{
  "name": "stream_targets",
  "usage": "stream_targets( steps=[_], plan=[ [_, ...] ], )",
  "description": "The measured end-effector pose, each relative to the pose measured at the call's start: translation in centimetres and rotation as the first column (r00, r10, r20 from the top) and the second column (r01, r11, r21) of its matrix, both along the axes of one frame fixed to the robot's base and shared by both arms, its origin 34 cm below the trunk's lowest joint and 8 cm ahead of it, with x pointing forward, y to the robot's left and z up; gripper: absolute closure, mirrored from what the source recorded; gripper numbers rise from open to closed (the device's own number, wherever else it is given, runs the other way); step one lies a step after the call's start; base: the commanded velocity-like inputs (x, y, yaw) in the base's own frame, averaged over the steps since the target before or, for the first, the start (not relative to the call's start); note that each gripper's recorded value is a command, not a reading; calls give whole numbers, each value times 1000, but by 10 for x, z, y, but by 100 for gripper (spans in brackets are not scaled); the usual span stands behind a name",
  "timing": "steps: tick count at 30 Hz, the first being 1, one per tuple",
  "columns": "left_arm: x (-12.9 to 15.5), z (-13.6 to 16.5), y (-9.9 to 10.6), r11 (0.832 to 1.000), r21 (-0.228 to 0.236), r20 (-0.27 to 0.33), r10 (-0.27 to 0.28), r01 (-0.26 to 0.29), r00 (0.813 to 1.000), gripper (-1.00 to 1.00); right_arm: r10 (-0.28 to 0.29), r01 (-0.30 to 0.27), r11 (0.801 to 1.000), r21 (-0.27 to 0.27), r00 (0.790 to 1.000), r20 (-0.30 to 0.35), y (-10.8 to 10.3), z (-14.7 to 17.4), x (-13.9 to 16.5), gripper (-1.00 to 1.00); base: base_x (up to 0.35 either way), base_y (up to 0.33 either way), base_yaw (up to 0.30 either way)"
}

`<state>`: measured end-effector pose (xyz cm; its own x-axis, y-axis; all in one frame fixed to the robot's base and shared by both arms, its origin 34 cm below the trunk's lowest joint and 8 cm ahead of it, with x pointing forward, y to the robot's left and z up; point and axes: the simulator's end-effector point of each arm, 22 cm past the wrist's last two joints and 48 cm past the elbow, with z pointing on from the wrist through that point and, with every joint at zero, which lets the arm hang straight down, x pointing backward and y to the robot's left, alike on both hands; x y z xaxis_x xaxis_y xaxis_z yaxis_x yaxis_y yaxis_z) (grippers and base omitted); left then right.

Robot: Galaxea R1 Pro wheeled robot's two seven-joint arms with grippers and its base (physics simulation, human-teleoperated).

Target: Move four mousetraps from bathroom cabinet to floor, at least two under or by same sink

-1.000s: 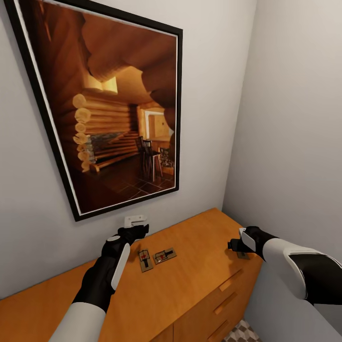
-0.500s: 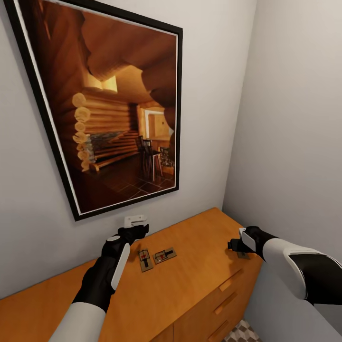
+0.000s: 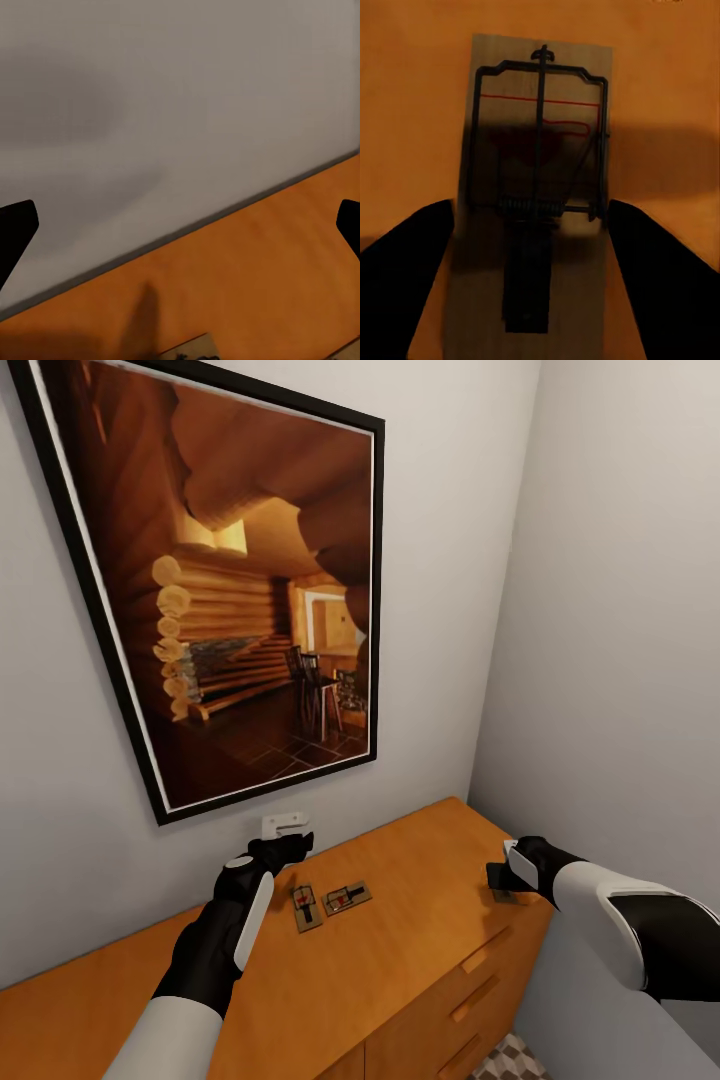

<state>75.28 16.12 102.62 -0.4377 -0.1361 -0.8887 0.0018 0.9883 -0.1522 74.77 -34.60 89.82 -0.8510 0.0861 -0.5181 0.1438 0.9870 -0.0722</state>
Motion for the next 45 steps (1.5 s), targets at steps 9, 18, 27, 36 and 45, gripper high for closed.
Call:
stream_targets(
  steps=[9,18,27,36,45],
  plan=[
    [0,0,0,1000,0,0,0,0,1000,-100,2,-2,1000,-3,1000,0,-1,0,0,100,0,0,0],
    [0,0,0,1000,0,0,0,0,1000,-100,5,-5,1000,-10,1000,2,-1,1,1,100,0,0,0],
    [0,0,0,1000,0,0,0,0,1000,-100,5,-5,1000,-10,1000,2,-1,1,1,100,0,0,0],
    [-2,4,-1,1000,-1,-2,-2,2,1000,-100,-2,2,1000,2,1000,1,0,5,-1,100,0,0,0],
    [-5,12,-1,1000,-1,-3,-4,4,1000,-100,-1,1,1000,2,1000,0,0,13,-4,100,0,0,0]
  ],
)
